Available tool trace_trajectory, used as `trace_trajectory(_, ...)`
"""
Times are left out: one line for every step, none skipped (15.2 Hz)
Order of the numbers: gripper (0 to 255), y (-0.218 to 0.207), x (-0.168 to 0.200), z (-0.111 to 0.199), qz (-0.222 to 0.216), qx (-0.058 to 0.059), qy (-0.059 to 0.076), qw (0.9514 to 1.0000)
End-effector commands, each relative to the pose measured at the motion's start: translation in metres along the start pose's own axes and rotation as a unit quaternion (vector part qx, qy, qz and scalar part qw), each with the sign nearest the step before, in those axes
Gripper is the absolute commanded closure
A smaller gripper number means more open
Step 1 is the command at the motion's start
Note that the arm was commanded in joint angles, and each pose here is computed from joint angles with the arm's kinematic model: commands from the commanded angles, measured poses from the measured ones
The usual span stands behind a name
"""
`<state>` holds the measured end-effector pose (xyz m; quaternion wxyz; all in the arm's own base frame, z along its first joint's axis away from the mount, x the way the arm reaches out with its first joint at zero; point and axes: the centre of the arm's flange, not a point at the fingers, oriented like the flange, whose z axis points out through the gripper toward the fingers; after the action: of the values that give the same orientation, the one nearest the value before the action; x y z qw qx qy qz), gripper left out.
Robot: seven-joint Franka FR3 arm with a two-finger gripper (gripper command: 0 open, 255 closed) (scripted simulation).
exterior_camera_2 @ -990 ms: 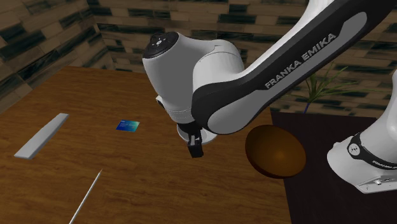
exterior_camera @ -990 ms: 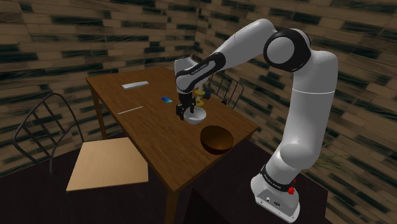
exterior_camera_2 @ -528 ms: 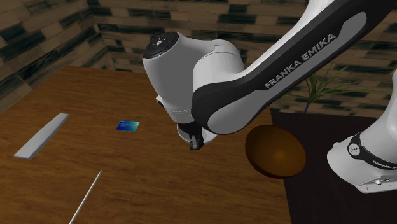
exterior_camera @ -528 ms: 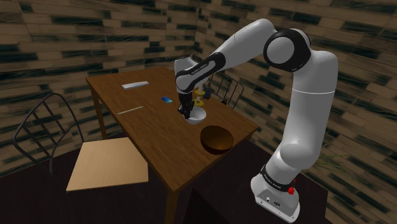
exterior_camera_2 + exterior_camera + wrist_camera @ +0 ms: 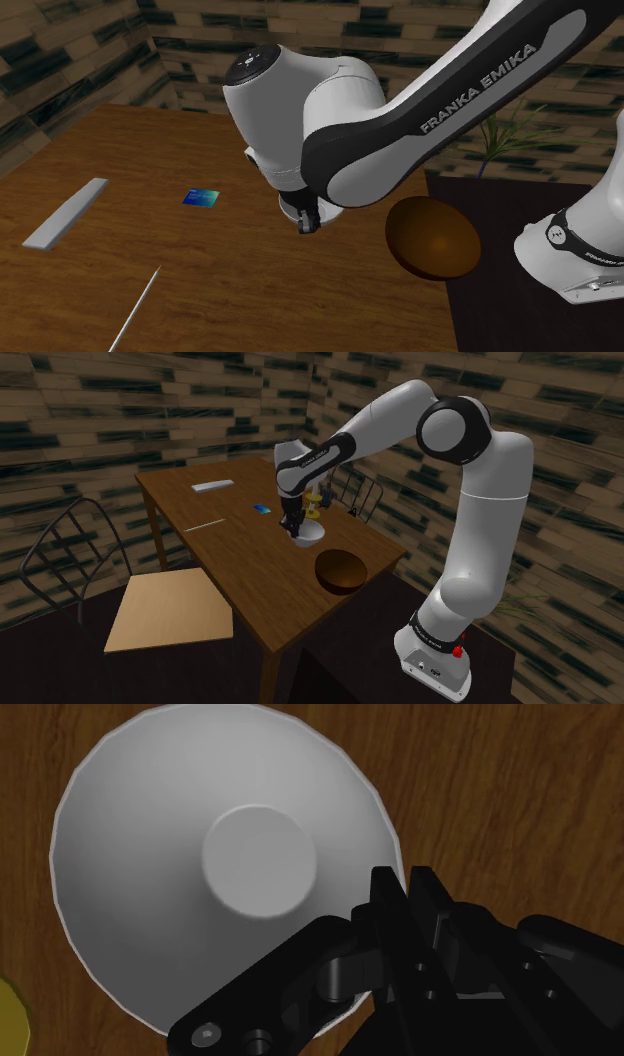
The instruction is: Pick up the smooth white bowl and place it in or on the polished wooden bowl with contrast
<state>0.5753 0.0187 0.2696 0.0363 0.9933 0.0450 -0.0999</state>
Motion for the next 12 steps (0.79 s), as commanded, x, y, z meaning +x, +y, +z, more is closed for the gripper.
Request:
trace_trajectory(255, 0.001, -0.001, -0.009, 0.0, 0.0, 0.0, 1.0)
trace_trajectory(255, 0.001, -0.002, -0.014, 0.0, 0.0, 0.0, 1.0)
trace_trajectory(255, 0.001, -0.003, -0.019, 0.0, 0.0, 0.0, 1.0)
trace_trajectory(255, 0.002, -0.005, -0.025, 0.0, 0.0, 0.0, 1.0)
trace_trajectory(255, 0.002, -0.006, -0.03, 0.0, 0.0, 0.0, 1.0)
trace_trajectory(255, 0.002, -0.007, -0.035, 0.0, 0.0, 0.0, 1.0)
trace_trajectory(255, 0.003, -0.008, -0.04, 0.0, 0.0, 0.0, 1.0)
trace_trajectory(255, 0.003, -0.009, -0.045, 0.0, 0.0, 0.0, 1.0)
trace_trajectory(255, 0.003, -0.01, -0.05, 0.0, 0.0, 0.0, 1.0)
trace_trajectory(255, 0.004, -0.011, -0.055, 0.0, 0.0, 0.0, 1.0)
trace_trajectory(255, 0.004, -0.012, -0.061, 0.0, 0.0, 0.0, 1.0)
trace_trajectory(255, 0.004, -0.013, -0.066, 0.0, 0.0, 0.0, 1.0)
